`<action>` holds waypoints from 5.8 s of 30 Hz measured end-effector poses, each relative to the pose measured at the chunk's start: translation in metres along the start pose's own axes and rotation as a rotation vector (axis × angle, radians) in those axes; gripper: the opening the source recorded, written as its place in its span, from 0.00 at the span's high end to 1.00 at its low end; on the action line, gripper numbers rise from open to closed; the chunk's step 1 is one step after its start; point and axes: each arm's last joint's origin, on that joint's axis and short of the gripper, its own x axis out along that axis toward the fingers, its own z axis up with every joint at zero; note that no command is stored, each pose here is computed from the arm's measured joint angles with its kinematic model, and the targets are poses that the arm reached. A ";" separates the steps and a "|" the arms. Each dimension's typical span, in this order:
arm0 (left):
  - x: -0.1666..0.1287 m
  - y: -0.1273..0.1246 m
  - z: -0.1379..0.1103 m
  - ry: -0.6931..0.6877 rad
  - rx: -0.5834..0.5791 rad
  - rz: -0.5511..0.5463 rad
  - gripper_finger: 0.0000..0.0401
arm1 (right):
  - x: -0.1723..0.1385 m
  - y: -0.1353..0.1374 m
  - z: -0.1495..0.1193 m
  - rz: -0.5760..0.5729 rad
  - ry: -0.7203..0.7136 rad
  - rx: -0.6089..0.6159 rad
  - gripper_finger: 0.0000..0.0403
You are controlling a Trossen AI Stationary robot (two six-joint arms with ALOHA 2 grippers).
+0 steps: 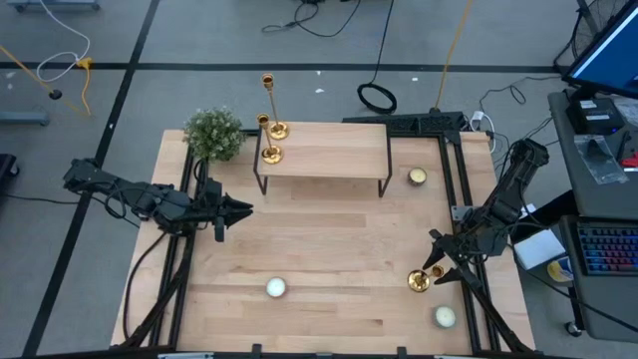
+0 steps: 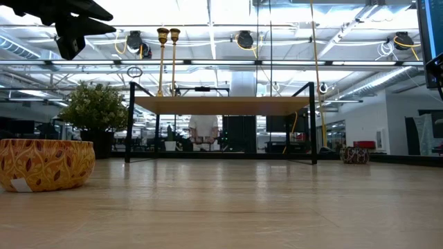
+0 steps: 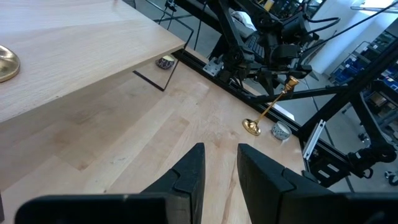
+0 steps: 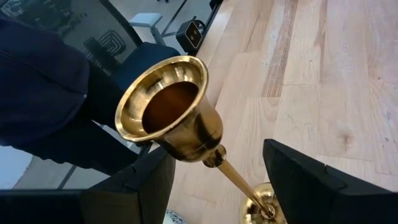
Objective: Pick & Place candle stick holders
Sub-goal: Put the gold candle holder on the shelf
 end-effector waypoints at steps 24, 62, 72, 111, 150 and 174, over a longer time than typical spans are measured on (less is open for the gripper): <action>0.000 0.000 0.000 0.000 -0.001 0.001 0.77 | 0.000 -0.002 0.001 -0.043 -0.035 0.005 0.41; 0.000 0.000 0.000 -0.001 -0.002 0.002 0.77 | 0.000 0.000 0.001 -0.017 -0.022 -0.023 0.41; 0.000 0.000 0.000 -0.001 -0.001 0.002 0.77 | 0.000 0.001 0.003 0.001 -0.045 -0.020 0.41; 0.000 0.000 0.000 -0.002 -0.001 0.002 0.77 | -0.001 0.006 0.010 0.017 -0.131 -0.093 0.75; 0.000 0.000 0.000 -0.002 0.011 0.003 0.77 | -0.045 0.007 0.088 -0.368 -1.088 -0.190 0.77; 0.000 -0.002 0.005 -0.059 0.139 0.006 0.77 | -0.052 0.008 0.161 -0.583 -1.210 -0.368 0.77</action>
